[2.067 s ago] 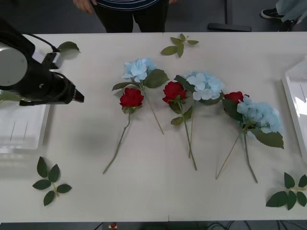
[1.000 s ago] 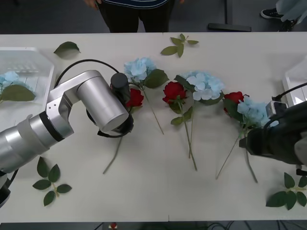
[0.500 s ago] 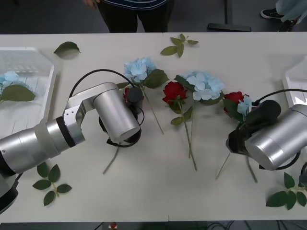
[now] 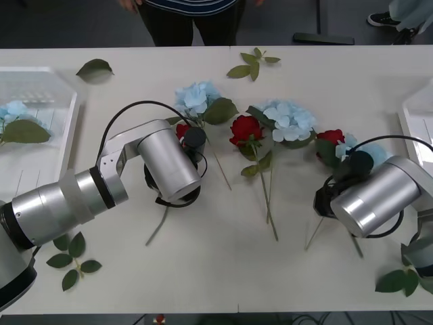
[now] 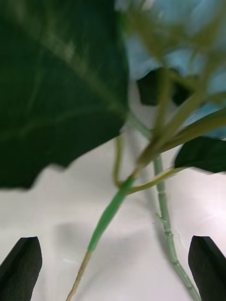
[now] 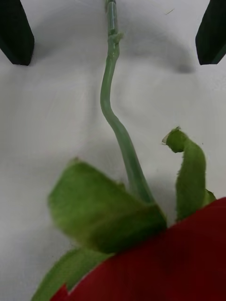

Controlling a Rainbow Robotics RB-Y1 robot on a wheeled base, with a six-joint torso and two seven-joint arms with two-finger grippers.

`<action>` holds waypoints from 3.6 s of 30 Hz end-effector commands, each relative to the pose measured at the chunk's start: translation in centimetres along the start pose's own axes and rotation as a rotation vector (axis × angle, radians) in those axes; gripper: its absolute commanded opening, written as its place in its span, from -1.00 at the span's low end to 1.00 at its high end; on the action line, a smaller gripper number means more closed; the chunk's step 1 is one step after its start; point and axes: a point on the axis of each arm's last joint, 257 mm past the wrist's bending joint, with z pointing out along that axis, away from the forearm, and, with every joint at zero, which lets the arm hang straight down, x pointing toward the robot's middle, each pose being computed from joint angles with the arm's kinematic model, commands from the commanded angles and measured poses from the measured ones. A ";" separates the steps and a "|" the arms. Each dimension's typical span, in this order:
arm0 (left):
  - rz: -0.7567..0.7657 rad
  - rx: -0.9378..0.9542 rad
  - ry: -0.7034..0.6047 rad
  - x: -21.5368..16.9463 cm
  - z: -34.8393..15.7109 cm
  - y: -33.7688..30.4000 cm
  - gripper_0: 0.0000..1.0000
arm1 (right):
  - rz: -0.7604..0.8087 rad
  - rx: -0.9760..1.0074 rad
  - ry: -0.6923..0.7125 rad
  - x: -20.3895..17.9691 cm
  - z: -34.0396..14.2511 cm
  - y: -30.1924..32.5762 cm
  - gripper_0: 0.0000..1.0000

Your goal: Place the red flowers into the right box and the blue flowers into the left box. If a person shows an open palm, hand one flower to the person first, then continue sorting.

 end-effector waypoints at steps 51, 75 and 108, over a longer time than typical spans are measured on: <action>0.089 0.455 -0.437 -6.9 -19.8 2.4 -1.00 | 0.113 -0.038 -0.017 -4.2 -5.8 -1.4 -1.00; 0.104 0.883 -0.880 -15.2 -34.7 -10.3 -1.00 | -0.079 -0.072 -0.063 -7.4 -19.4 -7.5 -1.00; 0.116 0.933 -0.914 -14.7 -35.2 -12.3 -1.00 | -0.045 0.165 -0.137 -8.6 2.5 -11.3 -1.00</action>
